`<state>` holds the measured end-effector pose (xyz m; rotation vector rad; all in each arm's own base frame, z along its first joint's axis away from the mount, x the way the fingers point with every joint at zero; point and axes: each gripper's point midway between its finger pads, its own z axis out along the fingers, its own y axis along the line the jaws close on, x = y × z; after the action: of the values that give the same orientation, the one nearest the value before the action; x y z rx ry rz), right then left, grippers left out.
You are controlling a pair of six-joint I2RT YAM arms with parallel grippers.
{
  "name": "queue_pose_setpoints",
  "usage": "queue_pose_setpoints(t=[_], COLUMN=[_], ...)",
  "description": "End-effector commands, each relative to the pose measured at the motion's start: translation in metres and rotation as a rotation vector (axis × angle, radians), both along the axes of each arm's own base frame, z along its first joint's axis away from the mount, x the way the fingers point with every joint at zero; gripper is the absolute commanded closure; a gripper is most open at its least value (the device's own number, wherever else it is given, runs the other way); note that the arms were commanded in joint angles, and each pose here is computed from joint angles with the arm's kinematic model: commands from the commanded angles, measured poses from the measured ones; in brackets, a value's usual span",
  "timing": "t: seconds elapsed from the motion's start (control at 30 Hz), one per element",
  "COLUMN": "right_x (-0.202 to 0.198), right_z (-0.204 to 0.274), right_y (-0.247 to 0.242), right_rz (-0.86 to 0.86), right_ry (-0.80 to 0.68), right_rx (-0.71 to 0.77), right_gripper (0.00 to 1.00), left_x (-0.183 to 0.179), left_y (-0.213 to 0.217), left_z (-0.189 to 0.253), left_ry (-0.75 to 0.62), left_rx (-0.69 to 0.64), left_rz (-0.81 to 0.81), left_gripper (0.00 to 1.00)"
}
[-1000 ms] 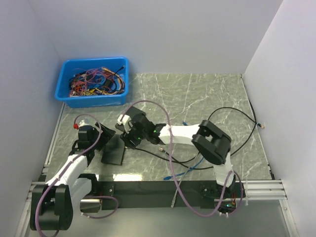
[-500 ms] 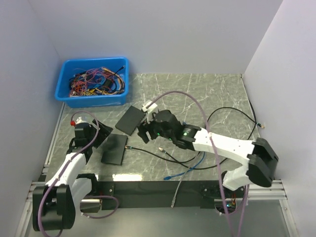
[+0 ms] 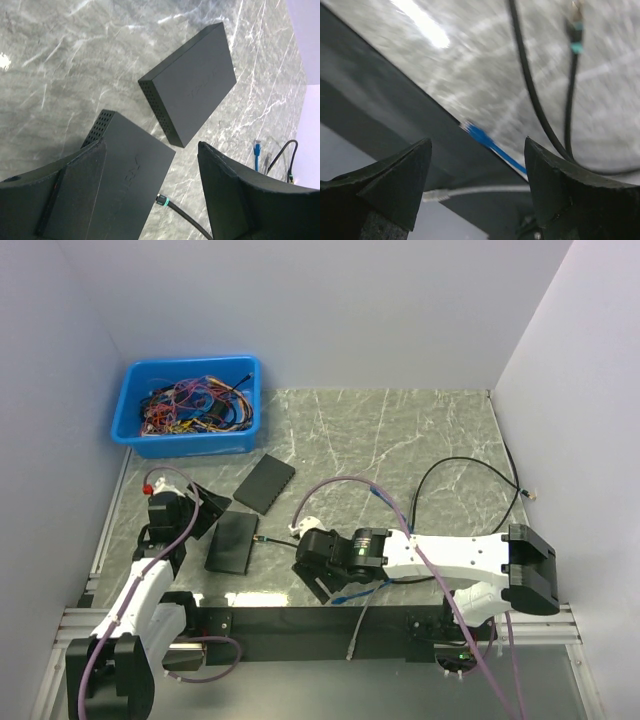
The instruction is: Insert the plug into the switch port
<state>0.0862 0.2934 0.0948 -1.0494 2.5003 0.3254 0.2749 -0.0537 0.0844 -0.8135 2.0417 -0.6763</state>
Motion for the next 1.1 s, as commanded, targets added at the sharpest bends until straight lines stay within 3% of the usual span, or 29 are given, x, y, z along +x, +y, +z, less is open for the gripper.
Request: queue_pose_setpoints(t=[0.0,0.23,0.67,0.77,0.87,0.9,1.0,1.07], right_x=[0.001,-0.019,-0.029,-0.03,-0.03,-0.029,-0.027,-0.024], right_z=[-0.006,-0.039,-0.076,-0.085,-0.089,-0.089,-0.086,-0.081], right_y=[-0.034,-0.049,-0.057,-0.059,-0.06,-0.061,-0.061,-0.058], right_rz=[-0.113,-0.063,-0.033,-0.032,-0.034,-0.036,-0.037,-0.033], right_ry=[-0.009,0.056,0.097,0.104,0.105,0.097,0.08,0.053], right_rx=[-0.11,-0.226,-0.297,-0.314,-0.32,-0.323,-0.316,-0.306], right_gripper=[0.19,0.19,0.21,0.3,0.62,0.79,1.0,1.0], left_x=[-0.003,-0.003,-0.004,-0.003,-0.004,-0.004,-0.003,-0.002], left_y=[-0.003,-0.005,-0.006,-0.006,-0.006,-0.006,-0.005,-0.003], left_z=[0.003,0.004,0.001,0.002,0.002,0.002,0.003,0.003], left_ry=[-0.027,-0.032,-0.023,-0.026,-0.028,-0.028,-0.031,-0.028], left_rx=[-0.005,-0.014,-0.012,-0.011,-0.011,-0.012,-0.008,-0.003], left_rz=[-0.023,-0.034,-0.039,-0.036,-0.036,-0.035,-0.032,-0.028], left_gripper=[0.21,0.22,0.22,0.22,0.22,0.23,0.23,0.23])
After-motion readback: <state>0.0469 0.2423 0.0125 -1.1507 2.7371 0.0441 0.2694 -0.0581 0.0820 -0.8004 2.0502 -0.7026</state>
